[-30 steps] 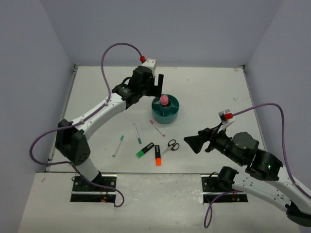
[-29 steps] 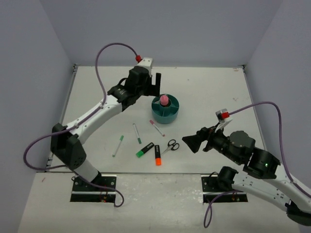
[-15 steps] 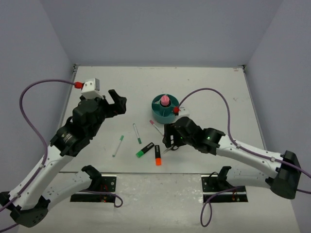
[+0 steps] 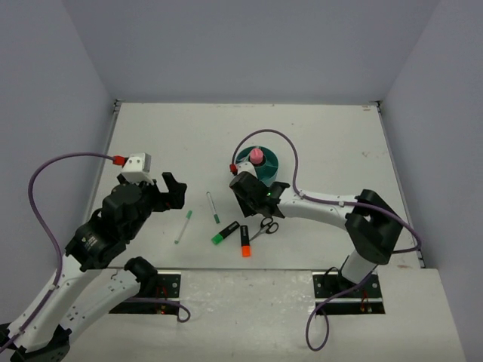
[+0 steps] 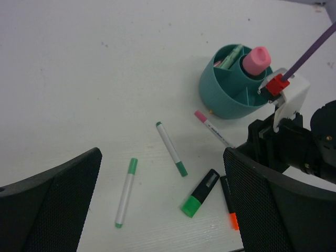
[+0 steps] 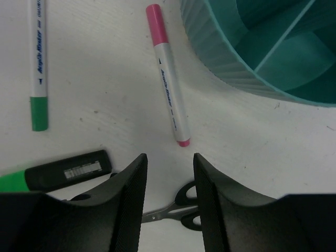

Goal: Sort the stationery into containers
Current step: Pick up the pen from the center of the board.

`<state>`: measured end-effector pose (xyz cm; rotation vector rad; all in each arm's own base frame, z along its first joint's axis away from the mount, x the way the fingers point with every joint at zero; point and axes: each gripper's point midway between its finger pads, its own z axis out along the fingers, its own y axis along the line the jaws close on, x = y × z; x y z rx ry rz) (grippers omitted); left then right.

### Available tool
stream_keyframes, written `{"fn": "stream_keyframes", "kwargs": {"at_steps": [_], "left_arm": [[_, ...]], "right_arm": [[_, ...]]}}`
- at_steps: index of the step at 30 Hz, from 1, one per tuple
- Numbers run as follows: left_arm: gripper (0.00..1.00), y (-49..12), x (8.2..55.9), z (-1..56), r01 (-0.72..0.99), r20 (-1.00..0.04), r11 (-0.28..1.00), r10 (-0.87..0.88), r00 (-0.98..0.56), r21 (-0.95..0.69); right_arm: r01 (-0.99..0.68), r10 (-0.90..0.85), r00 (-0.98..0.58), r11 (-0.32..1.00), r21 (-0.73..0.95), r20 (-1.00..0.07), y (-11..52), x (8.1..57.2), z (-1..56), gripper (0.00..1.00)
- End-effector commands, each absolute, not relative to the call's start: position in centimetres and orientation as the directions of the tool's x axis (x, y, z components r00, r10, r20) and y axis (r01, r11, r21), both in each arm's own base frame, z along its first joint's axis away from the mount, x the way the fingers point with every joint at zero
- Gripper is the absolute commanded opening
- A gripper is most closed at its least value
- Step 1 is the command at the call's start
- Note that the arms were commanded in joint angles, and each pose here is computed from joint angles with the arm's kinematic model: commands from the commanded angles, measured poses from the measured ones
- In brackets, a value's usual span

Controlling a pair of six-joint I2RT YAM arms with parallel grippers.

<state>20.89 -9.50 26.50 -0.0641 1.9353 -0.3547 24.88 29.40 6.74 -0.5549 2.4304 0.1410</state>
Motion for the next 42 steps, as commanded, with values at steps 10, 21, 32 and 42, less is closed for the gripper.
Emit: {"fn": "stream_keyframes", "kwargs": {"at_steps": [10, 21, 32, 42], "left_arm": [[1.00, -10.3, 20.8, 26.2, 0.183, -0.909, 0.945, -0.189, -0.370, -0.271], [1.00, -10.5, 20.4, 26.8, 0.215, -0.915, 0.933, -0.204, -0.349, -0.290], [1.00, -10.8, 20.3, 26.7, 0.232, -0.914, 0.928, -0.198, -0.353, -0.291], [1.00, -10.6, 20.4, 26.7, 0.222, -0.914, 0.932, -0.197, -0.356, -0.287]], "right_arm": [[-0.512, -0.520, -0.625, 0.836, -0.196, -0.582, 30.9, 28.1, 3.8, 0.41], [-0.605, -0.541, -0.670, 0.795, -0.049, -0.508, 32.9, 26.1, 1.1, 0.31], [-0.610, -0.548, -0.725, 0.792, 0.019, -0.417, 34.2, 24.9, -1.5, 0.15], [-0.602, -0.488, -0.714, 0.794, 0.085, -0.503, 35.7, 25.1, 2.5, 0.00]]}}
